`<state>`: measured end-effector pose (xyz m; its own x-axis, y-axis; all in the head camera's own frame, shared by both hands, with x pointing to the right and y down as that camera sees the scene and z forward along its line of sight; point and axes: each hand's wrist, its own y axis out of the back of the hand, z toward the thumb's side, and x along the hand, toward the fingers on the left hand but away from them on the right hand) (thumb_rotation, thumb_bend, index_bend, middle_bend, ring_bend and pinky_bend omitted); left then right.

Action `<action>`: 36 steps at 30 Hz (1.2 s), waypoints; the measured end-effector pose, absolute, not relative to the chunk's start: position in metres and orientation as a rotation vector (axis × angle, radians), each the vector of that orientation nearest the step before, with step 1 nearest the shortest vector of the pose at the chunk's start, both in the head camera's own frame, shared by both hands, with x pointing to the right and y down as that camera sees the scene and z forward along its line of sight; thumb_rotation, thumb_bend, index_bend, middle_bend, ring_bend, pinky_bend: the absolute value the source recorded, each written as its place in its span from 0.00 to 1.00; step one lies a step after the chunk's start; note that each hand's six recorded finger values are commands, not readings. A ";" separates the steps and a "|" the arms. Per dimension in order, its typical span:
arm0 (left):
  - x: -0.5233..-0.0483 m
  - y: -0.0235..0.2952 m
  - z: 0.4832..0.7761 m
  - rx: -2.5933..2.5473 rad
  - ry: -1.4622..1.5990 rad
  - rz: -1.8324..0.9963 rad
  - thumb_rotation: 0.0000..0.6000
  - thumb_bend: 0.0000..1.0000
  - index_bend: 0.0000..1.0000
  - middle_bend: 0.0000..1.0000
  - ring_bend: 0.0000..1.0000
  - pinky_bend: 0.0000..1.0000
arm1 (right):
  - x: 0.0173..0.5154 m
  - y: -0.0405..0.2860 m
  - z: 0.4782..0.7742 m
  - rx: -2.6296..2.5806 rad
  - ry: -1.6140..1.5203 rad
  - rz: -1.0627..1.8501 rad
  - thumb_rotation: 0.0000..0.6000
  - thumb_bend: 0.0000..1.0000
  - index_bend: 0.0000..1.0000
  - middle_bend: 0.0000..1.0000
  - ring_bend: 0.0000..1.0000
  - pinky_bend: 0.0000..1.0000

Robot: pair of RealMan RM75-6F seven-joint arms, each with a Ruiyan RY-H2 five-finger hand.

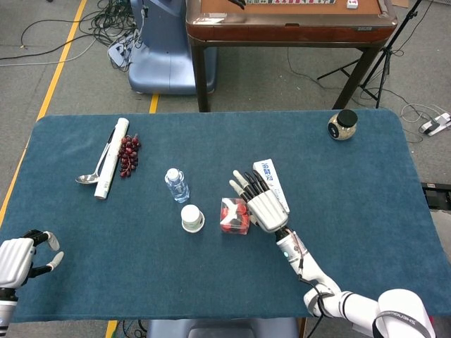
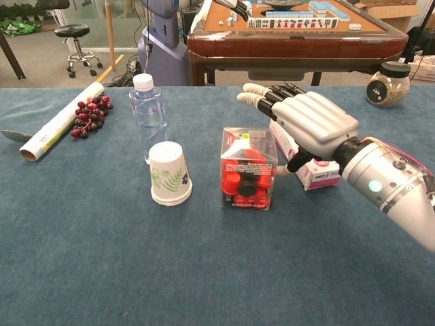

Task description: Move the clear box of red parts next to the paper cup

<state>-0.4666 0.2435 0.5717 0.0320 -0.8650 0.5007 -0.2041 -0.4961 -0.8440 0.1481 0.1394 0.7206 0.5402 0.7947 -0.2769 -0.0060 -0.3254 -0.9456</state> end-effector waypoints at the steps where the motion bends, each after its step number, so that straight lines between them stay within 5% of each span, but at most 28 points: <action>1: -0.467 0.244 0.572 -1.747 1.084 -1.502 1.00 0.30 0.61 0.56 0.43 0.58 | 0.148 0.138 0.721 -1.716 -0.668 0.946 1.00 0.00 0.00 0.00 0.00 0.00; 14: -0.468 0.244 0.572 -1.745 1.084 -1.510 1.00 0.30 0.61 0.56 0.43 0.58 | 0.158 0.127 0.719 -1.713 -0.712 0.965 1.00 0.00 0.00 0.00 0.00 0.00; 36: -0.461 0.247 0.578 -1.750 1.044 -1.513 1.00 0.30 0.61 0.56 0.43 0.58 | 0.175 0.197 0.676 -1.809 -0.598 0.890 1.00 0.00 0.00 0.00 0.00 0.00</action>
<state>-0.4610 0.2471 0.5780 0.0433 -0.8555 0.5160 -0.1789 -0.5148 -0.8384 0.1753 0.1972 0.6755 0.6079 0.7335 -0.3041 0.0041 -0.3858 -0.9226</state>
